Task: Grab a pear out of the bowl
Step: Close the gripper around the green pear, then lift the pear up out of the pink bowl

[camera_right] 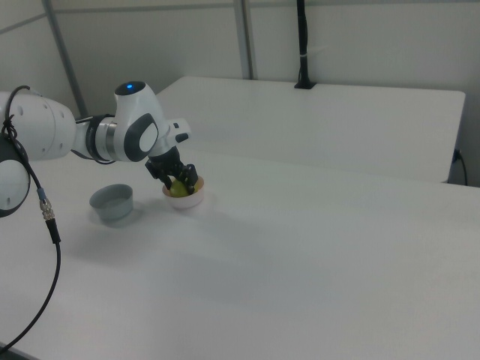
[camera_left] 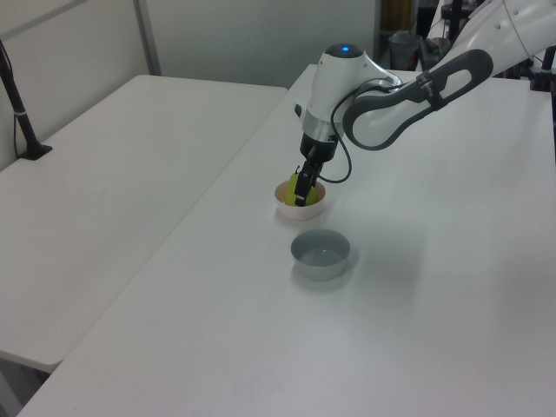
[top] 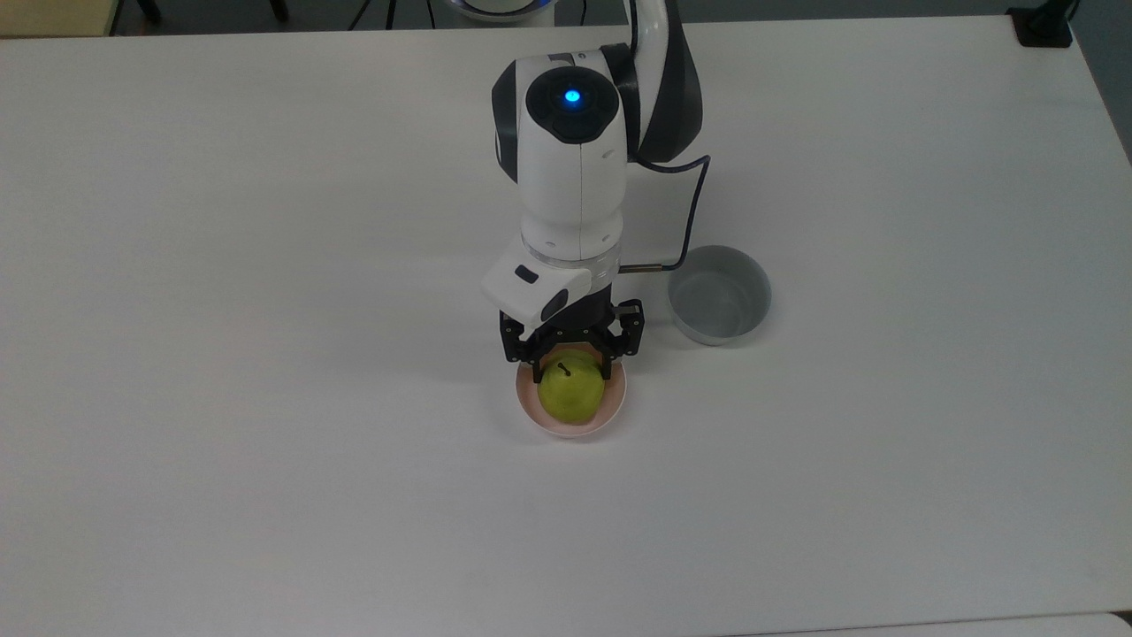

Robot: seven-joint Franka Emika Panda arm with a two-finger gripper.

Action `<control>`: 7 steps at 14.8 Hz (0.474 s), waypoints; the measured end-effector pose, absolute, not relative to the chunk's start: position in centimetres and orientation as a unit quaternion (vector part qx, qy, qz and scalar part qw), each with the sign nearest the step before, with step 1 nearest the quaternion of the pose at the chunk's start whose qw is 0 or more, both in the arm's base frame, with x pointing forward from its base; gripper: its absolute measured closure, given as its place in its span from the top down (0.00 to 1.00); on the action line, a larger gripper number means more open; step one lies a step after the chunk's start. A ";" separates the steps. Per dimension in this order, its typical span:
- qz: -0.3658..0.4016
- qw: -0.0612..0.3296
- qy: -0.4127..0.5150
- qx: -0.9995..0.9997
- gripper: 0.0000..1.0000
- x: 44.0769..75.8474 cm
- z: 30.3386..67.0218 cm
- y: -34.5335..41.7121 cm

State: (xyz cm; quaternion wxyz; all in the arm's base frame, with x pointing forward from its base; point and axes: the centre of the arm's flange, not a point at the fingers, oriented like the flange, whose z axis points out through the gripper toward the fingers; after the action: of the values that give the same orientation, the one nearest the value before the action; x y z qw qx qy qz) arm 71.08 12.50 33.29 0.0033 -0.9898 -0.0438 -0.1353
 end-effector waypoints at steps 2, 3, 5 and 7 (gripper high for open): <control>-0.136 0.003 -0.044 -0.990 0.71 71.1 33.3 12.5; -0.136 0.003 -0.044 -0.990 0.70 71.1 33.3 12.5; -0.137 0.004 -0.044 -0.990 0.70 71.2 33.4 12.6; -0.141 0.004 -0.044 -0.989 0.70 71.3 33.9 12.6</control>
State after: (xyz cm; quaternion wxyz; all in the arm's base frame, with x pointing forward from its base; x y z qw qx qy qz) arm 71.33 12.61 33.87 0.0042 -0.9890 -0.0442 -0.1413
